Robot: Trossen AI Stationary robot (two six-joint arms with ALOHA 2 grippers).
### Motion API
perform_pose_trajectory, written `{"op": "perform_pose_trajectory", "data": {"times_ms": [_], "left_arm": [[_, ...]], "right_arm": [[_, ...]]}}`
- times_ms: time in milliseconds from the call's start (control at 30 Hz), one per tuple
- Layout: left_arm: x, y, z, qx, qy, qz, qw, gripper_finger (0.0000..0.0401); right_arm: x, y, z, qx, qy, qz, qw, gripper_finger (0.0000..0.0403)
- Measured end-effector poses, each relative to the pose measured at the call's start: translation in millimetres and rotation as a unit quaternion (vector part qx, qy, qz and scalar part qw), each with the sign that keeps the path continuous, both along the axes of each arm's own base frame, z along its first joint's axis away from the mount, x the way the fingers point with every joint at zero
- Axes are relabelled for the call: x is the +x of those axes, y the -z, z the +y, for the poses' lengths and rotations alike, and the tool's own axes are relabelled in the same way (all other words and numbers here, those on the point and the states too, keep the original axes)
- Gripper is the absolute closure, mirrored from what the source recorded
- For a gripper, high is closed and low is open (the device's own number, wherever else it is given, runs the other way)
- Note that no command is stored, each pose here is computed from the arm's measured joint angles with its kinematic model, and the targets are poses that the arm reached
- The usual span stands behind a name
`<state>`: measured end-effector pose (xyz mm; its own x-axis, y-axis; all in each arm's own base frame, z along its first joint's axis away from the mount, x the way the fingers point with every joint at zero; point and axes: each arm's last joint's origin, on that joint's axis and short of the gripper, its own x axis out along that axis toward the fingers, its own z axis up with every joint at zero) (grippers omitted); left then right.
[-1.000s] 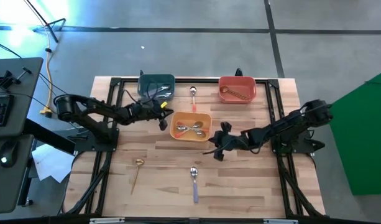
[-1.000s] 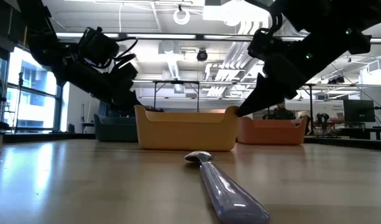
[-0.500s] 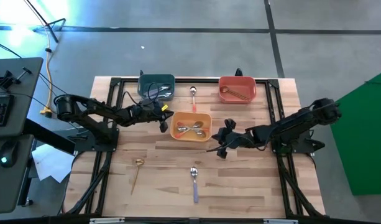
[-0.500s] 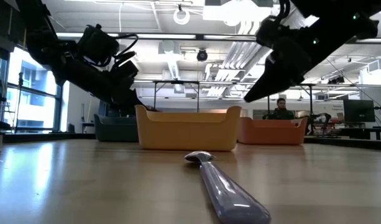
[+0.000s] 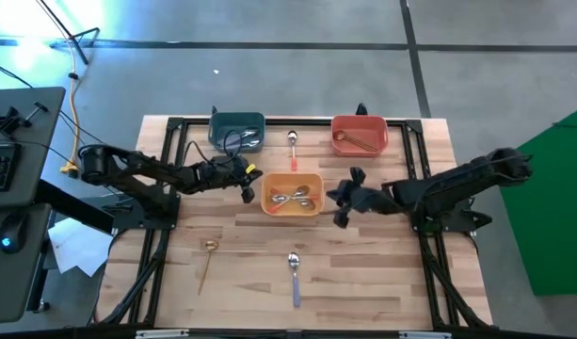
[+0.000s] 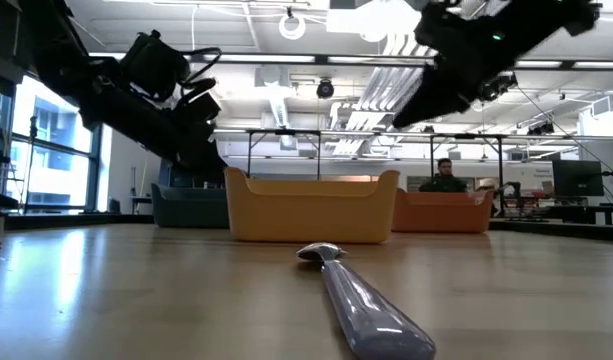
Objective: Sort silverware by color (type)
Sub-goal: Put the orange spoon into the yellow bin
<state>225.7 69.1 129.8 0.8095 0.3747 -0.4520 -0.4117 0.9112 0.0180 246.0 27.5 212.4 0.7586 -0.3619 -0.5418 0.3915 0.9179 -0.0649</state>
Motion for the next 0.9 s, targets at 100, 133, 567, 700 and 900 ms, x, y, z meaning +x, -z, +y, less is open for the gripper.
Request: {"op": "perform_pose_trajectory", "data": {"times_ms": [100, 133, 567, 700, 900], "left_arm": [[-2, -7, 0, 0.004, -0.003, -0.008, 1.000, 0.0385], [-3, -10, -1, 0.005, -0.003, -0.013, 1.000, 0.0385], [-26, -15, -6, 0.015, -0.007, -0.063, 0.998, 0.0385], [-37, -12, -9, 0.019, -0.011, -0.088, 0.996, 0.0385], [-38, -19, -9, 0.038, -0.007, -0.121, 0.992, 0.0385]], "right_arm": [[12, -15, -17, -0.003, 0.011, -0.008, 1.000, 0.0372], [16, -20, -25, 0.000, 0.012, -0.003, 1.000, 0.0365], [78, -52, -141, 0.019, 0.021, 0.130, 0.991, 0.0276], [88, -56, -174, -0.012, -0.008, 0.196, 0.980, 0.0254], [100, -54, -231, -0.004, -0.037, 0.217, 0.976, 0.0241]]}}
